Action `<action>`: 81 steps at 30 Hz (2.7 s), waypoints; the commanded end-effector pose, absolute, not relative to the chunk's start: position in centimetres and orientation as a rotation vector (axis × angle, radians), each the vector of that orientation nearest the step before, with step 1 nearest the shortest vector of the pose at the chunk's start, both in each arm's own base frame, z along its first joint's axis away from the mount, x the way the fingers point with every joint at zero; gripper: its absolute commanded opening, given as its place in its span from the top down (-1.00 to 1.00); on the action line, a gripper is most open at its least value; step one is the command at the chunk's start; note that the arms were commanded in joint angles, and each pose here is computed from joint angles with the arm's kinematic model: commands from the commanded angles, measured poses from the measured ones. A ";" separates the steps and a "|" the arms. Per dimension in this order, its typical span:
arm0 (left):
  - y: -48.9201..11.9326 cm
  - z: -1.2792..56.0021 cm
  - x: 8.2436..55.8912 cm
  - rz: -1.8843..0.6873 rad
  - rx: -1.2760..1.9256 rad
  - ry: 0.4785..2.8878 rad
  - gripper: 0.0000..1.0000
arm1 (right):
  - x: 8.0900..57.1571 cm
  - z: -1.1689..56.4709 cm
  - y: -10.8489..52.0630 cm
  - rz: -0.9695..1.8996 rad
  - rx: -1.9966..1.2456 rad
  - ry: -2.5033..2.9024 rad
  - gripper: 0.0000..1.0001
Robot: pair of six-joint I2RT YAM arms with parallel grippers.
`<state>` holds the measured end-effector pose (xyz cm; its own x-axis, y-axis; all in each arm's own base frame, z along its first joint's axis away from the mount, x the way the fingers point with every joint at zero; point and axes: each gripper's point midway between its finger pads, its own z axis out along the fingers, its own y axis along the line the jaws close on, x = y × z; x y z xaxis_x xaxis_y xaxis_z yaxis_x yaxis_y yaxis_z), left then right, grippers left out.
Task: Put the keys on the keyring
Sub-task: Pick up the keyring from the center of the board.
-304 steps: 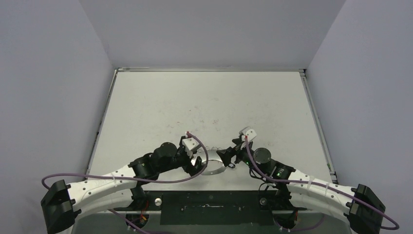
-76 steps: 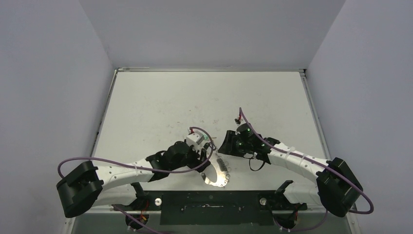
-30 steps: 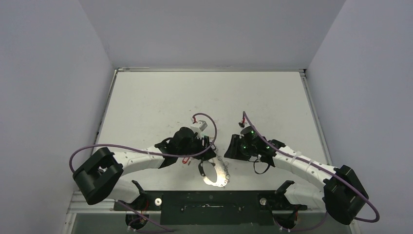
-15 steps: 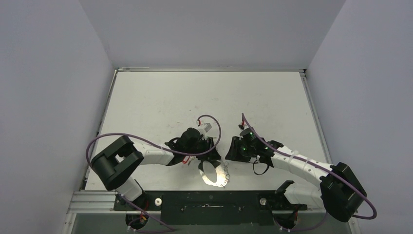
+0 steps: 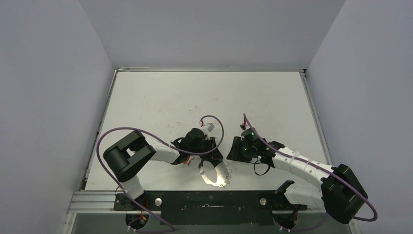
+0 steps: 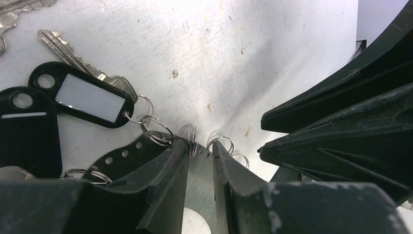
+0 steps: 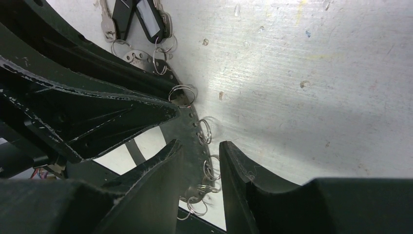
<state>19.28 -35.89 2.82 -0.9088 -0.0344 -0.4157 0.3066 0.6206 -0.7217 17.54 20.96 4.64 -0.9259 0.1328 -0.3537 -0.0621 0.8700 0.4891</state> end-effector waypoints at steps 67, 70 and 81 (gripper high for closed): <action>-23.1 10.0 20.9 -0.927 0.126 2.276 -0.10 | 19.0 3.3 23.9 -0.024 -0.459 2.588 0.16; -23.0 9.9 20.9 -0.923 0.128 2.275 -0.10 | 18.7 2.6 24.3 0.013 -0.464 2.609 0.18; -22.9 10.2 21.2 -0.905 0.138 2.258 -0.08 | 18.1 2.4 24.2 0.080 -0.418 2.635 0.84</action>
<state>20.55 -22.94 9.04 -0.7886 -0.1374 -0.5993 0.3093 0.7538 -0.5798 17.94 24.25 1.50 -0.8462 -0.3047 -0.4371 -0.3219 0.9461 -0.0364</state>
